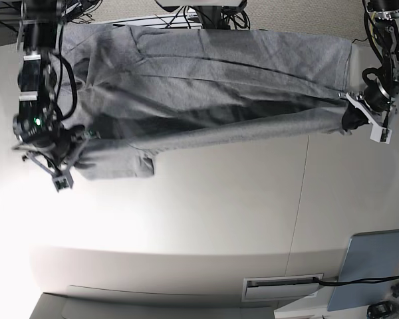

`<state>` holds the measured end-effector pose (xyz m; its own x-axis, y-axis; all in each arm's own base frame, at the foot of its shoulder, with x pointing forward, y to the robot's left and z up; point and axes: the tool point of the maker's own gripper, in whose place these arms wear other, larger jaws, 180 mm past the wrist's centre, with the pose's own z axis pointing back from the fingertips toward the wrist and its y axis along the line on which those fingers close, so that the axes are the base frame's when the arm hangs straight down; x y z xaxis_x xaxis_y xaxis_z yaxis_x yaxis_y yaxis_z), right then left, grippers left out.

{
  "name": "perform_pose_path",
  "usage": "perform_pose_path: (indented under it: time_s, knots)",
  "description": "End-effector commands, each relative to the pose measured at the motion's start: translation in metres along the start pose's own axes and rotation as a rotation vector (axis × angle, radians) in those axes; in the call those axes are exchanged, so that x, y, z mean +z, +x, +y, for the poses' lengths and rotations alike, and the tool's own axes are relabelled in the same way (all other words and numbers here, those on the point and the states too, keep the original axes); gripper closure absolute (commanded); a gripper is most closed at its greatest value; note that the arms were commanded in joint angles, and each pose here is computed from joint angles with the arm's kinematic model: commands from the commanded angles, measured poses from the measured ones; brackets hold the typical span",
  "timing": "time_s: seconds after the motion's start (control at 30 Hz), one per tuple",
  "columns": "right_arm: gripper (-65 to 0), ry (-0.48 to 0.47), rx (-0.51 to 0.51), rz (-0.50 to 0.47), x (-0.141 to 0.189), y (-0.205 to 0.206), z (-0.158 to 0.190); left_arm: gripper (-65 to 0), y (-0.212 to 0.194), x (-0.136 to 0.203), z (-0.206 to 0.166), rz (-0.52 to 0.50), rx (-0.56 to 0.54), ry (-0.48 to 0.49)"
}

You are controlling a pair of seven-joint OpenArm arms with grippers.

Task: Fold the T-shirt properly
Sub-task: 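Lift the hem and fold it over toward the collar with both grippers, then lower the folded hem onto the collar edge and release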

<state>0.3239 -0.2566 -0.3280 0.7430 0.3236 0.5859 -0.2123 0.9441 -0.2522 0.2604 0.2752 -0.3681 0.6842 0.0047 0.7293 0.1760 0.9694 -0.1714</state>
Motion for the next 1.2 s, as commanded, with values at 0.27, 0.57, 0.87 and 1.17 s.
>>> perform_pose_path:
  time_s: [0.27, 0.57, 0.87, 1.17]
  knots:
    - [0.0, -0.075, 0.018, -0.001, 0.045, -0.037, -0.011, 0.0, 0.002, 0.016, -0.010, 0.017, -0.069, -0.009]
    - [0.0, -0.086, 0.043, 0.063, 0.068, -0.074, 0.002, 0.0, -0.036, 0.026, -0.014, 0.101, -0.049, -0.014]
    - [0.0, -0.083, 0.062, 0.162, 0.077, -0.115, 0.011, 0.0, -0.060, 0.038, -0.017, 0.114, -0.024, -0.017]
    - [0.0, -0.064, 0.069, 0.230, 0.082, -0.139, 0.018, 0.0, -0.063, 0.039, -0.017, 0.122, -0.020, -0.014]
